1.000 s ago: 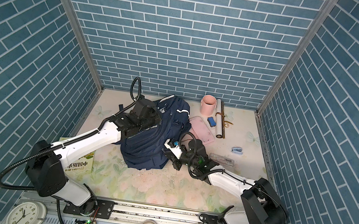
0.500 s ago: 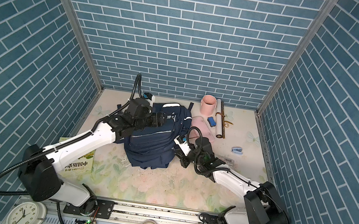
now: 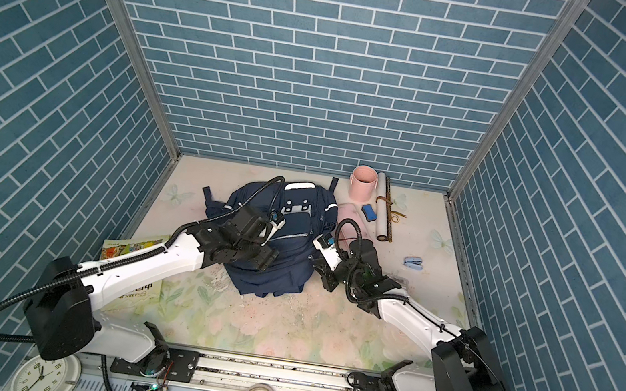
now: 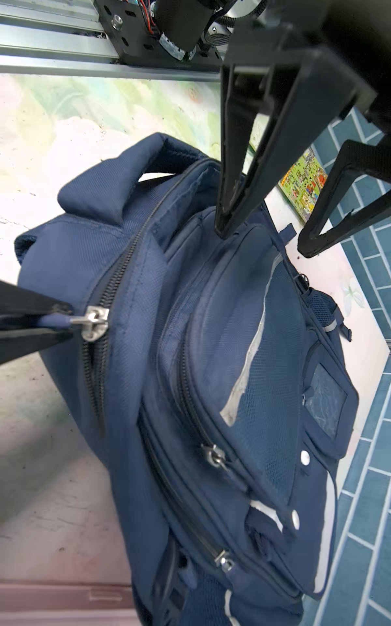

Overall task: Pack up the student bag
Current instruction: 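Lower the backpack flat with the left gripper while the right pulls the zipper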

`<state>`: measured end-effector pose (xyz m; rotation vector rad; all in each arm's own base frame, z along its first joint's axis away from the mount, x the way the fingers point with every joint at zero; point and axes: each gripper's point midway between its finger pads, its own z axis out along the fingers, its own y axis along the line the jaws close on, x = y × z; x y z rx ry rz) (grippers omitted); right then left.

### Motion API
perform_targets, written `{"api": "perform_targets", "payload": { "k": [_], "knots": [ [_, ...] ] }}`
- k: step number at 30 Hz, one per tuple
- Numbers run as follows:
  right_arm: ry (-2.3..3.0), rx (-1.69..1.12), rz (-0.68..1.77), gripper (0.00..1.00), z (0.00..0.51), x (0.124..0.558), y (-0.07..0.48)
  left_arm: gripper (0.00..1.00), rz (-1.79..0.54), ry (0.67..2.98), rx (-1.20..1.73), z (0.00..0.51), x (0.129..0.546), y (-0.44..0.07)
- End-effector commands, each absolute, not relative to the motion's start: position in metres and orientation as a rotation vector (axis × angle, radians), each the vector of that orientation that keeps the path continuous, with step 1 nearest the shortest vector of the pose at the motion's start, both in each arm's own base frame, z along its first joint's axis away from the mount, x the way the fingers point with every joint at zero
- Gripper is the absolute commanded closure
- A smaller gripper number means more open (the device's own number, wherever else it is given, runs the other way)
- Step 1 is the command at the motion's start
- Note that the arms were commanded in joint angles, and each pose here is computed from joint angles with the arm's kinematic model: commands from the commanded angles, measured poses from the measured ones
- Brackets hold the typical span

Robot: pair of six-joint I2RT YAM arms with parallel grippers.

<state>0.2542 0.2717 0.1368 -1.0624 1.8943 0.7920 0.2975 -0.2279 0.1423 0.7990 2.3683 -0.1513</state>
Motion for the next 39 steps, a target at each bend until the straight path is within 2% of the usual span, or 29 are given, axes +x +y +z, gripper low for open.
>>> {"api": "perform_targets", "payload": {
  "k": [1,9,15,17,20,23,25,27,30,32,39],
  "knots": [
    [1.799,-1.079,0.804,1.00,0.159,0.254,0.275,0.20,-0.070,2.359,0.868,0.128,0.303,-0.226],
    [1.816,-1.089,0.820,1.00,0.152,0.251,0.276,0.20,-0.068,2.380,0.902,0.104,0.316,-0.241],
    [1.826,-1.091,0.810,1.00,0.149,0.251,0.274,0.19,0.045,2.384,1.036,0.079,0.308,-0.238],
    [1.828,-1.091,0.810,1.00,0.147,0.251,0.274,0.13,0.083,2.363,1.064,0.073,0.309,-0.237],
    [1.831,-1.094,0.815,1.00,0.145,0.250,0.274,0.15,0.128,2.350,1.067,0.067,0.315,-0.238],
    [1.840,-1.099,0.818,1.00,0.142,0.249,0.274,0.30,0.161,2.364,1.048,0.060,0.324,-0.240],
    [1.844,-1.100,0.818,1.00,0.140,0.250,0.274,0.46,0.176,2.370,1.045,0.056,0.326,-0.241],
    [1.848,-1.100,0.815,1.00,0.139,0.250,0.274,0.71,0.227,2.379,1.013,0.054,0.330,-0.235],
    [1.853,-1.097,0.807,1.00,0.136,0.251,0.274,0.91,0.240,2.383,0.987,0.057,0.332,-0.233],
    [1.859,-1.091,0.802,1.00,0.134,0.253,0.273,0.99,0.215,2.381,0.969,0.062,0.331,-0.234],
    [1.861,-1.082,0.771,1.00,0.137,0.261,0.274,1.00,0.098,2.362,0.852,0.103,0.337,-0.241]
  ]
}}
